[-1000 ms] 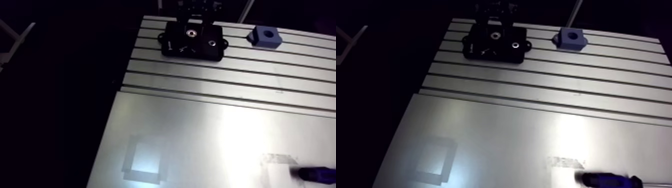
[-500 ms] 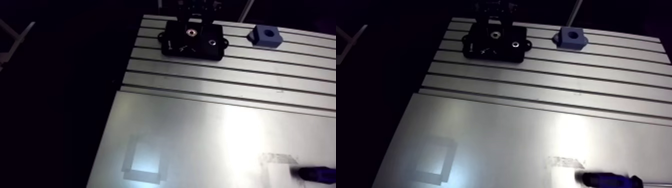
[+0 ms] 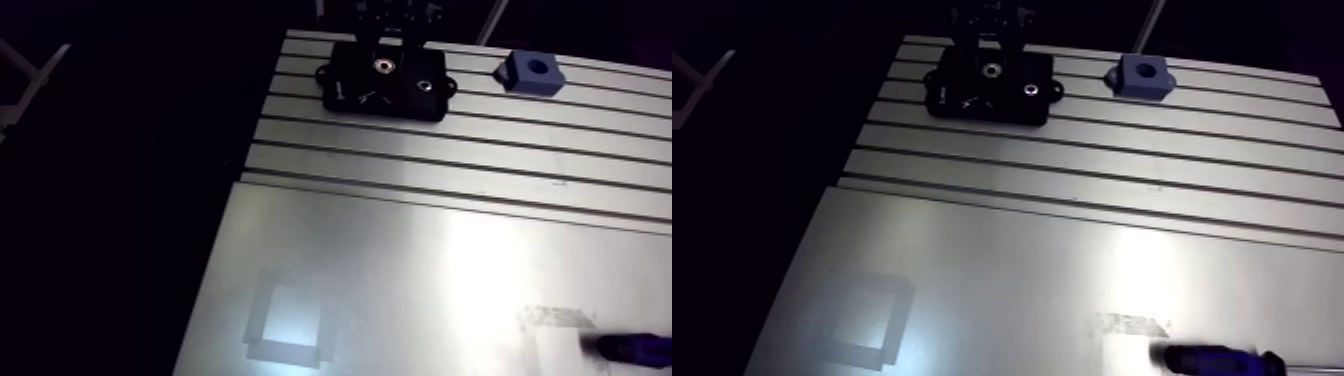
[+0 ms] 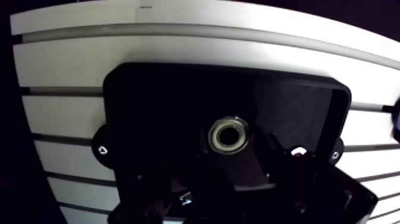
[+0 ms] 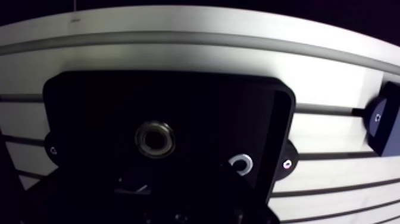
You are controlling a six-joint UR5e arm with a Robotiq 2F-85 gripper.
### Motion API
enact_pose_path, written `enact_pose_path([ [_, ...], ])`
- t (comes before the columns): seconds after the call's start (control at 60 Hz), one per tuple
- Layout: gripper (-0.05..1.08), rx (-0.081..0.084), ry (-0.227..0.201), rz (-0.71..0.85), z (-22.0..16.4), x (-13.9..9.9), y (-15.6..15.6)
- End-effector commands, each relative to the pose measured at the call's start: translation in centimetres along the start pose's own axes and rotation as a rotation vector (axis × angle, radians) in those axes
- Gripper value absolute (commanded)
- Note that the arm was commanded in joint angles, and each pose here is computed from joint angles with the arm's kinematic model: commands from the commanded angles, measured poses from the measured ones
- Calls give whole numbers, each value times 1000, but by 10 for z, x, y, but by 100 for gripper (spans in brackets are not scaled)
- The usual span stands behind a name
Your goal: Pick up the bearing and press it into the housing until flush.
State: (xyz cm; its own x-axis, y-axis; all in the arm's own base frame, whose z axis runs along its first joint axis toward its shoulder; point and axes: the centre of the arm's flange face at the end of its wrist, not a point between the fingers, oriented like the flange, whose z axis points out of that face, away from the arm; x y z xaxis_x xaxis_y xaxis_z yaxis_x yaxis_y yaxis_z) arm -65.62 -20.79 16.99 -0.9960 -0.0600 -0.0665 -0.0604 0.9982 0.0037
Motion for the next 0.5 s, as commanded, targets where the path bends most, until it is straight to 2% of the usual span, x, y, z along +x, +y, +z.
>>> enact_pose_path([
  [0.017, 49, 0, -2, -2, 1, -1, 0],
  [0.5, 53, -1, -3, -5, 1, -1, 0],
])
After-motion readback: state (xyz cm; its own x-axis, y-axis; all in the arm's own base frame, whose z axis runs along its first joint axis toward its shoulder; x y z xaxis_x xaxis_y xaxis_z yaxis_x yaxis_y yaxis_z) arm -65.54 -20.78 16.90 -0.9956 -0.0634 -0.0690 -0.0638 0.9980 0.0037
